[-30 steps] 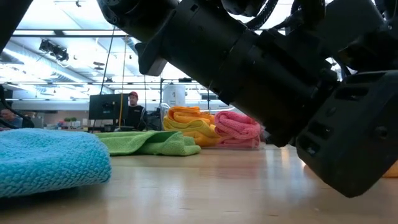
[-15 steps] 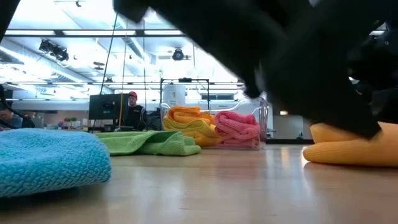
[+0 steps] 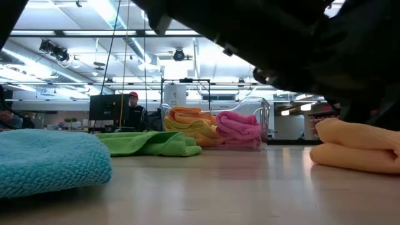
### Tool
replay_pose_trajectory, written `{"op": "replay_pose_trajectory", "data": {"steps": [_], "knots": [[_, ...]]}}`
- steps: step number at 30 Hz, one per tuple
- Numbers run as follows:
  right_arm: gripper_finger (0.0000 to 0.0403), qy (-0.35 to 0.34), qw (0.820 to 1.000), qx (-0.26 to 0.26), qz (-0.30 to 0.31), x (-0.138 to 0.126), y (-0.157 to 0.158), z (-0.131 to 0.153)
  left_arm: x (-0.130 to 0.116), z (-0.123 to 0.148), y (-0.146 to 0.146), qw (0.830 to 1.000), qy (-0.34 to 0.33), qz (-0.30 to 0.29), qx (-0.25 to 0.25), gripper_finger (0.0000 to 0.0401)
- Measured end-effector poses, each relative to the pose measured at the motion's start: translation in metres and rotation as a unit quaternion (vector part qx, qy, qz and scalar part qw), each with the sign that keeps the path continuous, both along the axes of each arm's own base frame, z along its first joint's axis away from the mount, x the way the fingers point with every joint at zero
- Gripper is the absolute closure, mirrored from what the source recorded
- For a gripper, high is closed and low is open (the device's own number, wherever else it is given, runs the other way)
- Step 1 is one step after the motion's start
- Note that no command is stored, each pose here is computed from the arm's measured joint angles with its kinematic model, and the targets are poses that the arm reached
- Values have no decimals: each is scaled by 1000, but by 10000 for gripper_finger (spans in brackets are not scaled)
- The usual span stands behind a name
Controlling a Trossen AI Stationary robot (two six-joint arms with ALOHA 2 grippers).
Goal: Fold microfiber towels
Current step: Fold the orange microfiber cloth
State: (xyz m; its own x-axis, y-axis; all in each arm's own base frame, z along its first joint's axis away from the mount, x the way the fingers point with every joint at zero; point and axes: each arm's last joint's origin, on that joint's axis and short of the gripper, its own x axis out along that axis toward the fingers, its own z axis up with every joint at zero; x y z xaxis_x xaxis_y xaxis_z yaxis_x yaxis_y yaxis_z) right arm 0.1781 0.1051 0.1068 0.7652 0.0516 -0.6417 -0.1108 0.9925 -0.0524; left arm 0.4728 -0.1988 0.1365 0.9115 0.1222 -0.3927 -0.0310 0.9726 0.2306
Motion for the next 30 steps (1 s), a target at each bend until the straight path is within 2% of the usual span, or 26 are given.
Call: {"op": "replay_pose_trajectory", "data": {"steps": [7, 14, 17, 24, 30], "knots": [[226, -3, 1000, 1, 0, 0, 0, 0, 13, -16, 10, 999, -46, 11, -22, 347], [226, -5, 1000, 3, -1, 1, 0, 1, 16, -42, 24, 999, -3, 31, -35, 351], [226, -5, 1000, 4, -1, 1, 0, 1, 14, -45, 25, 998, 12, 39, -46, 356], [226, -8, 1000, 8, 0, 1, 0, 4, 12, -46, 19, 999, 16, 30, -36, 346], [226, -6, 1000, 23, 18, -6, 7, 23, 12, -47, 19, 999, 21, 30, -34, 327]]}}
